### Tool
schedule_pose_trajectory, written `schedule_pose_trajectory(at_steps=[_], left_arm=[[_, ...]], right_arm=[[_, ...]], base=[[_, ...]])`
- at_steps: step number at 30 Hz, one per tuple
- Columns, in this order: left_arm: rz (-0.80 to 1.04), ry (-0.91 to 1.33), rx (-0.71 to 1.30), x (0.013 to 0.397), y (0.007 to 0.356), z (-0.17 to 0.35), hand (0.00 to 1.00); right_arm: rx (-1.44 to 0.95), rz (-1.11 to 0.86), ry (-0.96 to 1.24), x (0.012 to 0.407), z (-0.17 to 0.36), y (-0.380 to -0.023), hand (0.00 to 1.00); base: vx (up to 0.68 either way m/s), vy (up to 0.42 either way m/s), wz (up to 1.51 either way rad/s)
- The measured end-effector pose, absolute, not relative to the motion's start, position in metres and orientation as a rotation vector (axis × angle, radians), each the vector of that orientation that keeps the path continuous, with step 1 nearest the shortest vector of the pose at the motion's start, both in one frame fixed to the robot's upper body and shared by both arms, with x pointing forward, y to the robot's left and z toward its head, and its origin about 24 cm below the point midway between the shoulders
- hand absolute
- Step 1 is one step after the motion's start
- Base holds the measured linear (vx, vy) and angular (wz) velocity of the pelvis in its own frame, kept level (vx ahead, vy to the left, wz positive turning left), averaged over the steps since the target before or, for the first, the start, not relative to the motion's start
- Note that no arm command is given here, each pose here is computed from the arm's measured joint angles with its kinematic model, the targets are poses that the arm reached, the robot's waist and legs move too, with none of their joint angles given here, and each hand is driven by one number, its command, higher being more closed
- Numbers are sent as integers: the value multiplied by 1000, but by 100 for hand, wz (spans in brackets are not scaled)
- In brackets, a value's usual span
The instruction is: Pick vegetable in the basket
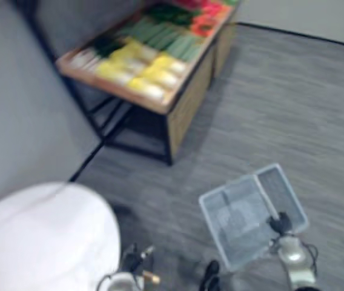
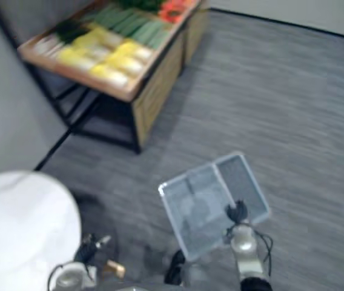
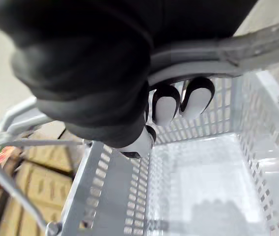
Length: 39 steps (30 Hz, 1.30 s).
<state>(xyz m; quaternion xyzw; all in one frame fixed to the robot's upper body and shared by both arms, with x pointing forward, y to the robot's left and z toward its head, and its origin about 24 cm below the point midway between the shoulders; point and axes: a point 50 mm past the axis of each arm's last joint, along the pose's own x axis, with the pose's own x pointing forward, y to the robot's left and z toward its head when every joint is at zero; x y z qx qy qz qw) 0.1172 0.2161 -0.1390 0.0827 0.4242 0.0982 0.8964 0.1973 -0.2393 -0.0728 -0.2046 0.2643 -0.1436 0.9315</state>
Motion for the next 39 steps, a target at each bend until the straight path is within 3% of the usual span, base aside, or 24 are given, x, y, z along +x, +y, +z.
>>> schedule_pose_trajectory(at_steps=[8, 13, 17, 22, 25, 27, 29, 36, 39], left_arm=[[249, 856, 118, 116, 205, -138, 0], [282, 884, 169, 109, 228, -137, 0], [237, 856, 201, 122, 225, -134, 0], [271, 802, 163, 148, 220, -129, 0], [360, 861, 144, 125, 232, -135, 0], [372, 936, 71, 102, 212, -147, 0], [405, 974, 51, 89, 214, -151, 0], [406, 1010, 34, 82, 208, -155, 0], [433, 998, 109, 89, 238, -148, 0]], right_arm=[[-367, -455, 875, 131, -118, -274, 100], [-318, -431, 1081, 78, -144, -259, 100], [-231, -486, 1168, 45, -152, -253, 100], [-182, -543, 1182, 40, -153, -257, 100], [-152, -491, 1233, 32, -160, -243, 100], [-210, -533, 1218, 34, -153, -267, 100], [-232, -515, 1200, 42, -150, -272, 100], [-272, -506, 1134, 64, -143, -286, 100], [-202, -503, 1138, 67, -150, -266, 100]], base=[[399, 83, -108], [611, 125, -17], [527, 5, 57], [658, -190, 106], [711, -391, 96], [688, -361, 67], [736, -328, 50], [574, -215, 118], [449, -158, 227]])
